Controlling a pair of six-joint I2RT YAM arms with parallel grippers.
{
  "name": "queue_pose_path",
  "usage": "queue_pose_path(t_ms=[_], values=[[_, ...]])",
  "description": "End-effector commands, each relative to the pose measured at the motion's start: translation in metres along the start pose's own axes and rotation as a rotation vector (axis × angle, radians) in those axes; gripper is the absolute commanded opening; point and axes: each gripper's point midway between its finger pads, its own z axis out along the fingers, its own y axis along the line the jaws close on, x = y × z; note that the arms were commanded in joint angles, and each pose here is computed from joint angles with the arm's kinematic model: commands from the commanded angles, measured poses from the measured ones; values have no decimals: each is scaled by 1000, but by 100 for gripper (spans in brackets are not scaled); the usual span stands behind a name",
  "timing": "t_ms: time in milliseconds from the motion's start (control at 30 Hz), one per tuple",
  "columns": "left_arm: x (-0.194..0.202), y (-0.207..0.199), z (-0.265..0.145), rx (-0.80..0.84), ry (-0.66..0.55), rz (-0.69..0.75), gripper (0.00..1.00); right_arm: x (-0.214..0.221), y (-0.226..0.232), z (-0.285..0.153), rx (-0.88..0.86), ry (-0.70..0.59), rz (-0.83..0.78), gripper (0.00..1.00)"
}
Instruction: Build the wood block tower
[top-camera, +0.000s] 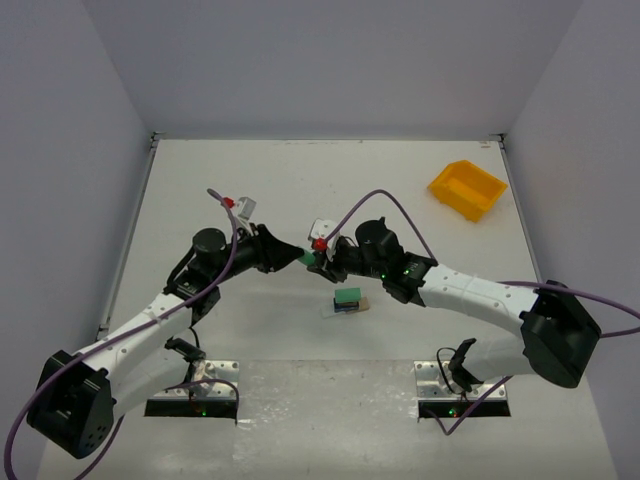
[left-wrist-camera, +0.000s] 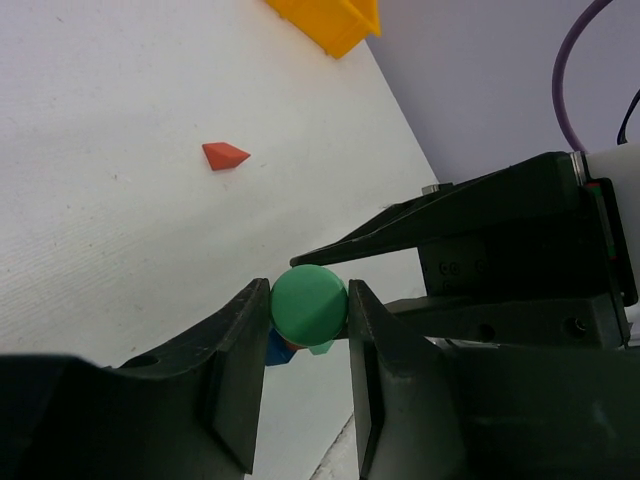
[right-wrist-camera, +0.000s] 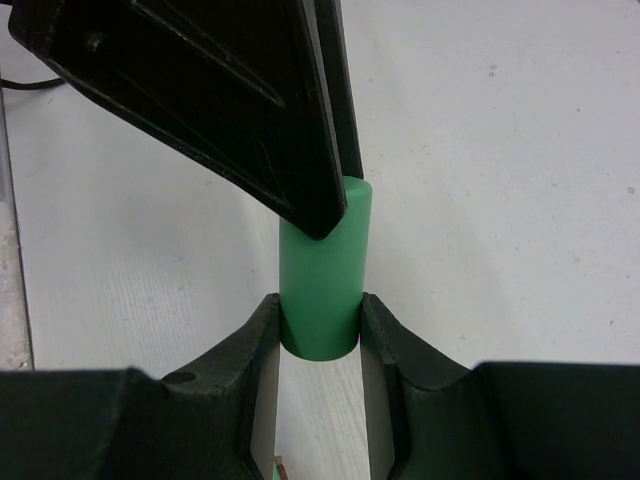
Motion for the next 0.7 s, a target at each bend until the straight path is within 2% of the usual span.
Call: queue_pose_path(t_ms=[0,67,100,133,267,367,467,567,667], values=[[-15,-27,2,76,-54,74,0,-25,-13,2,45,-66,-2,46],[-15,-34,4,56,-53,105,0,-25,-17,1,62,-56,2,74],[-19,-36,5,36,-61,118,0,-25,-19,1,67,-50,5,92],[-22,-37,6,9,-79,127,0,-26,-19,0,59,-48,5,98],[-30,-40,10,-82,-92,159,0,-26,-28,-4,29,-6,15,99],[-29,-38,15,-118,-82,166,0,-22,-29,-14,-64,22,40,99],[-31,-34,18,-153,-77,165,0,-28,-29,-31,-157,-4,24,99],[-36,-31,20,-193,-80,175,0,-31,-41,-53,-152,-37,-59,99],[-47,-28,21,-234,-98,198,0,-38,-59,-78,-75,-75,-133,99]])
